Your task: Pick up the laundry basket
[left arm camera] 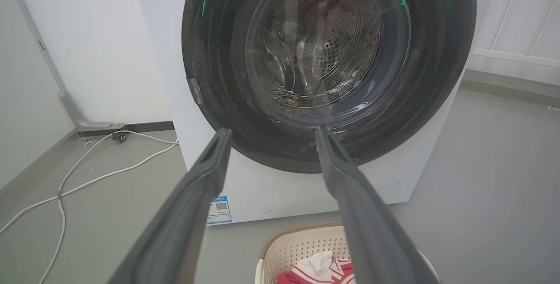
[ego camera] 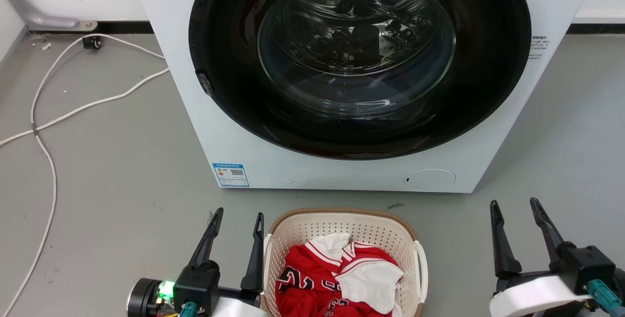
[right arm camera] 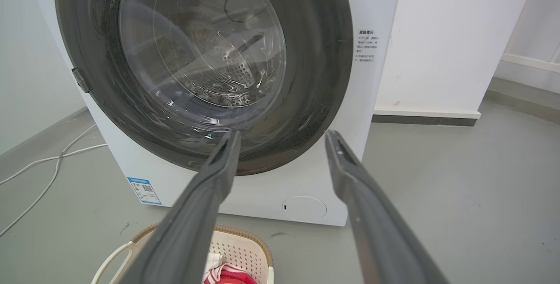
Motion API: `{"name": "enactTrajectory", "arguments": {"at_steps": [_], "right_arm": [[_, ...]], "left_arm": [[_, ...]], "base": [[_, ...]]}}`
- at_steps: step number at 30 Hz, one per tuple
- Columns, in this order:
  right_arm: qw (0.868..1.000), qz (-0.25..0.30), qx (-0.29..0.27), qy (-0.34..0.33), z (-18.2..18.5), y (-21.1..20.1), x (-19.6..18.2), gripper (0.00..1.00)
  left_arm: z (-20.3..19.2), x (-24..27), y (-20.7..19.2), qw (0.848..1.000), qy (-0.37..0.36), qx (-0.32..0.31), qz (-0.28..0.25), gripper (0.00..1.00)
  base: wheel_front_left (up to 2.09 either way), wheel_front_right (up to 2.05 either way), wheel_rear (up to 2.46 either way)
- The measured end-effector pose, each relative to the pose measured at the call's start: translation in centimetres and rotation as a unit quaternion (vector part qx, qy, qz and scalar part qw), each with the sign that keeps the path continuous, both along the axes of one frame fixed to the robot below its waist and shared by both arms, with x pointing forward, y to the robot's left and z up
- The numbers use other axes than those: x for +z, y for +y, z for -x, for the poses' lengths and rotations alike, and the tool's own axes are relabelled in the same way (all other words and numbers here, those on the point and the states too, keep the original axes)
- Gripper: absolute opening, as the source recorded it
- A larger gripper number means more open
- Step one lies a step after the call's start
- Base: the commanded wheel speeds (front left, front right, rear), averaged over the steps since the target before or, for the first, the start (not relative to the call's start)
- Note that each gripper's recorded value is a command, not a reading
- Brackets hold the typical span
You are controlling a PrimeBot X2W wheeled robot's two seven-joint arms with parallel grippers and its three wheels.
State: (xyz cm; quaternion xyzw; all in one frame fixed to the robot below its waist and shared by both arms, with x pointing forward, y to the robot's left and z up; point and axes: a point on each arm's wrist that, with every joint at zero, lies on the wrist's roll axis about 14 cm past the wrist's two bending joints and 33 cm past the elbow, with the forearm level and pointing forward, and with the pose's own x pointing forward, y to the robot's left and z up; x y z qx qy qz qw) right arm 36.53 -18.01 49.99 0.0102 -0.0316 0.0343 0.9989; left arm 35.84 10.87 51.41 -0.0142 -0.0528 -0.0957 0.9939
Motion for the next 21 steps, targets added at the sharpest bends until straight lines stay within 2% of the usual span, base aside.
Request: {"name": "enactTrajectory", "arguments": {"at_steps": [11,21], "right_arm": [[1.000,-0.002,-0.008,0.022,-0.6,-0.5,-1.4,1.00],[0.997,0.003,-0.012,0.073,-3.2,-0.8,-5.1,1.00]], "left_arm": [[-0.5,-1.8,-0.2,1.000,0.029,-0.004,0.006,1.00],[-3.9,-6.4,-0.7,0.996,0.090,-0.027,0.001,1.00]], "base": [[0.00,0.00,0.00],[0.00,0.00,0.00]]}}
